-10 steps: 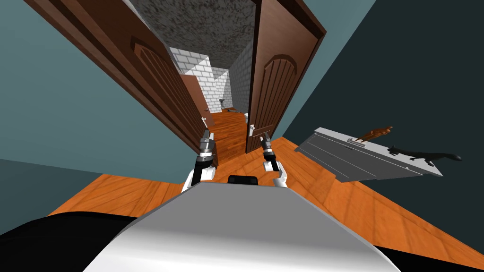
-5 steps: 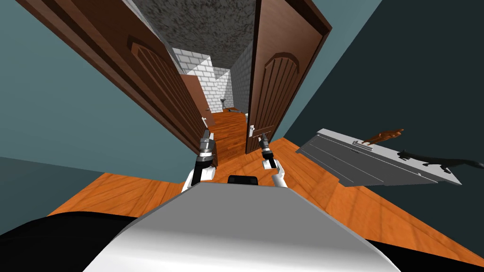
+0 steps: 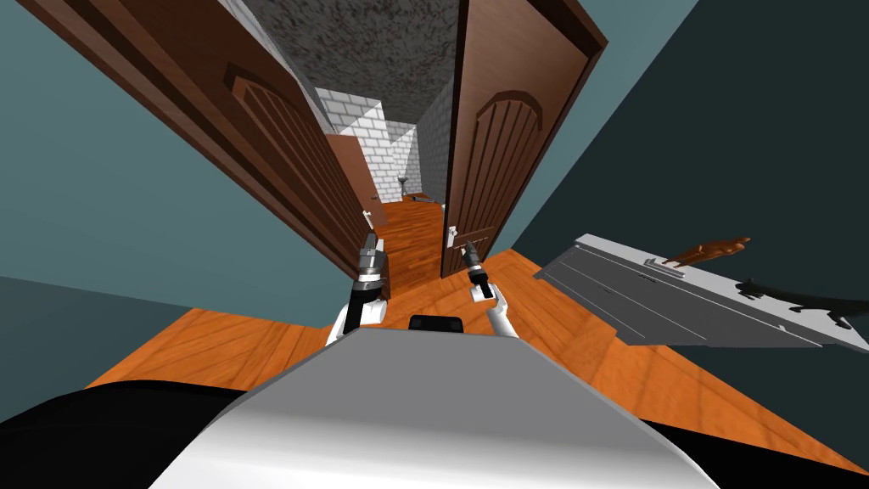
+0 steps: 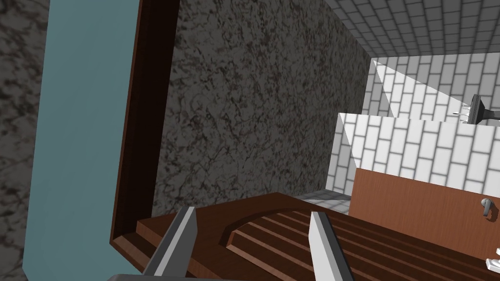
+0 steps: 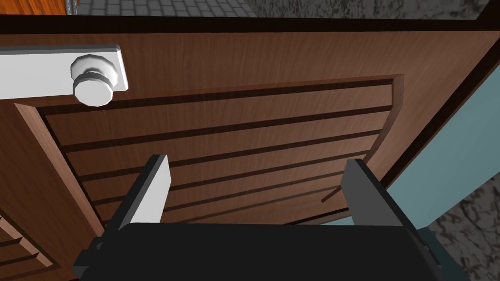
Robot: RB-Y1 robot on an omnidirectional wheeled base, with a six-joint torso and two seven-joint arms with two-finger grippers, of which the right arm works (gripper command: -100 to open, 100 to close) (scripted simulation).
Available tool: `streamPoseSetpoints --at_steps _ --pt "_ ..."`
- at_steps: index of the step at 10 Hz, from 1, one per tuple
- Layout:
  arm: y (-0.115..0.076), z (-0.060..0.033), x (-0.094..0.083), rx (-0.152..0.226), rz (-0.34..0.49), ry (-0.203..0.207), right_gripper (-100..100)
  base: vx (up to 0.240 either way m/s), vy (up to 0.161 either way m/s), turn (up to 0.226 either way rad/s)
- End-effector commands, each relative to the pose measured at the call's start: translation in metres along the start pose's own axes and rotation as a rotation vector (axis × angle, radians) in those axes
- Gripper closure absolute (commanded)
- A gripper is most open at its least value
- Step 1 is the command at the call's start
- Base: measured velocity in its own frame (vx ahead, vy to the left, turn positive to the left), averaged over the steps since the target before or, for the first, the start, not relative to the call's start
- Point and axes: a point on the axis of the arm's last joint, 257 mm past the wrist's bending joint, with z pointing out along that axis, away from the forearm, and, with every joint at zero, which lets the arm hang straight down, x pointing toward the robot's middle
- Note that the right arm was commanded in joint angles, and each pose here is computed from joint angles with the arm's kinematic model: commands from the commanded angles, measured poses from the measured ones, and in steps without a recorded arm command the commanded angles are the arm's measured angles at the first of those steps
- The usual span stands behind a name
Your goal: Push the door open
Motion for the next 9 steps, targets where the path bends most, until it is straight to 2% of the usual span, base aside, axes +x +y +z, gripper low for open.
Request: streamPoseSetpoints --at_steps 1,2,3,4,5,6,7,8,9 --pt "-0.016 -0.0007 0.001 0.030 0.006 0.005 -100 0.037 -0.045 0.031" --pt "-0.015 0.0077 0.004 0.024 0.008 0.023 -100 0.050 -0.060 0.064" --pt "-0.027 0.0036 0.002 0.049 0.010 0.019 -100 0.047 -0.052 0.031" --pt "-0.029 0.0029 0.002 0.054 0.010 0.019 -100 0.016 -0.023 -0.006" --pt "-0.034 0.0088 0.003 0.063 0.014 0.034 -100 0.030 -0.050 0.058" --pt "-0.041 0.0062 0.003 0.078 0.015 0.032 -100 0.031 -0.048 0.041" --pt "-0.043 0.0131 0.004 0.080 0.017 0.047 -100 0.036 -0.042 0.062" --pt "-0.053 0.0092 0.003 0.101 0.019 0.043 -100 0.033 -0.047 0.029" --pt "-0.058 0.0143 0.004 0.111 0.021 0.056 -100 0.043 -0.064 0.049"
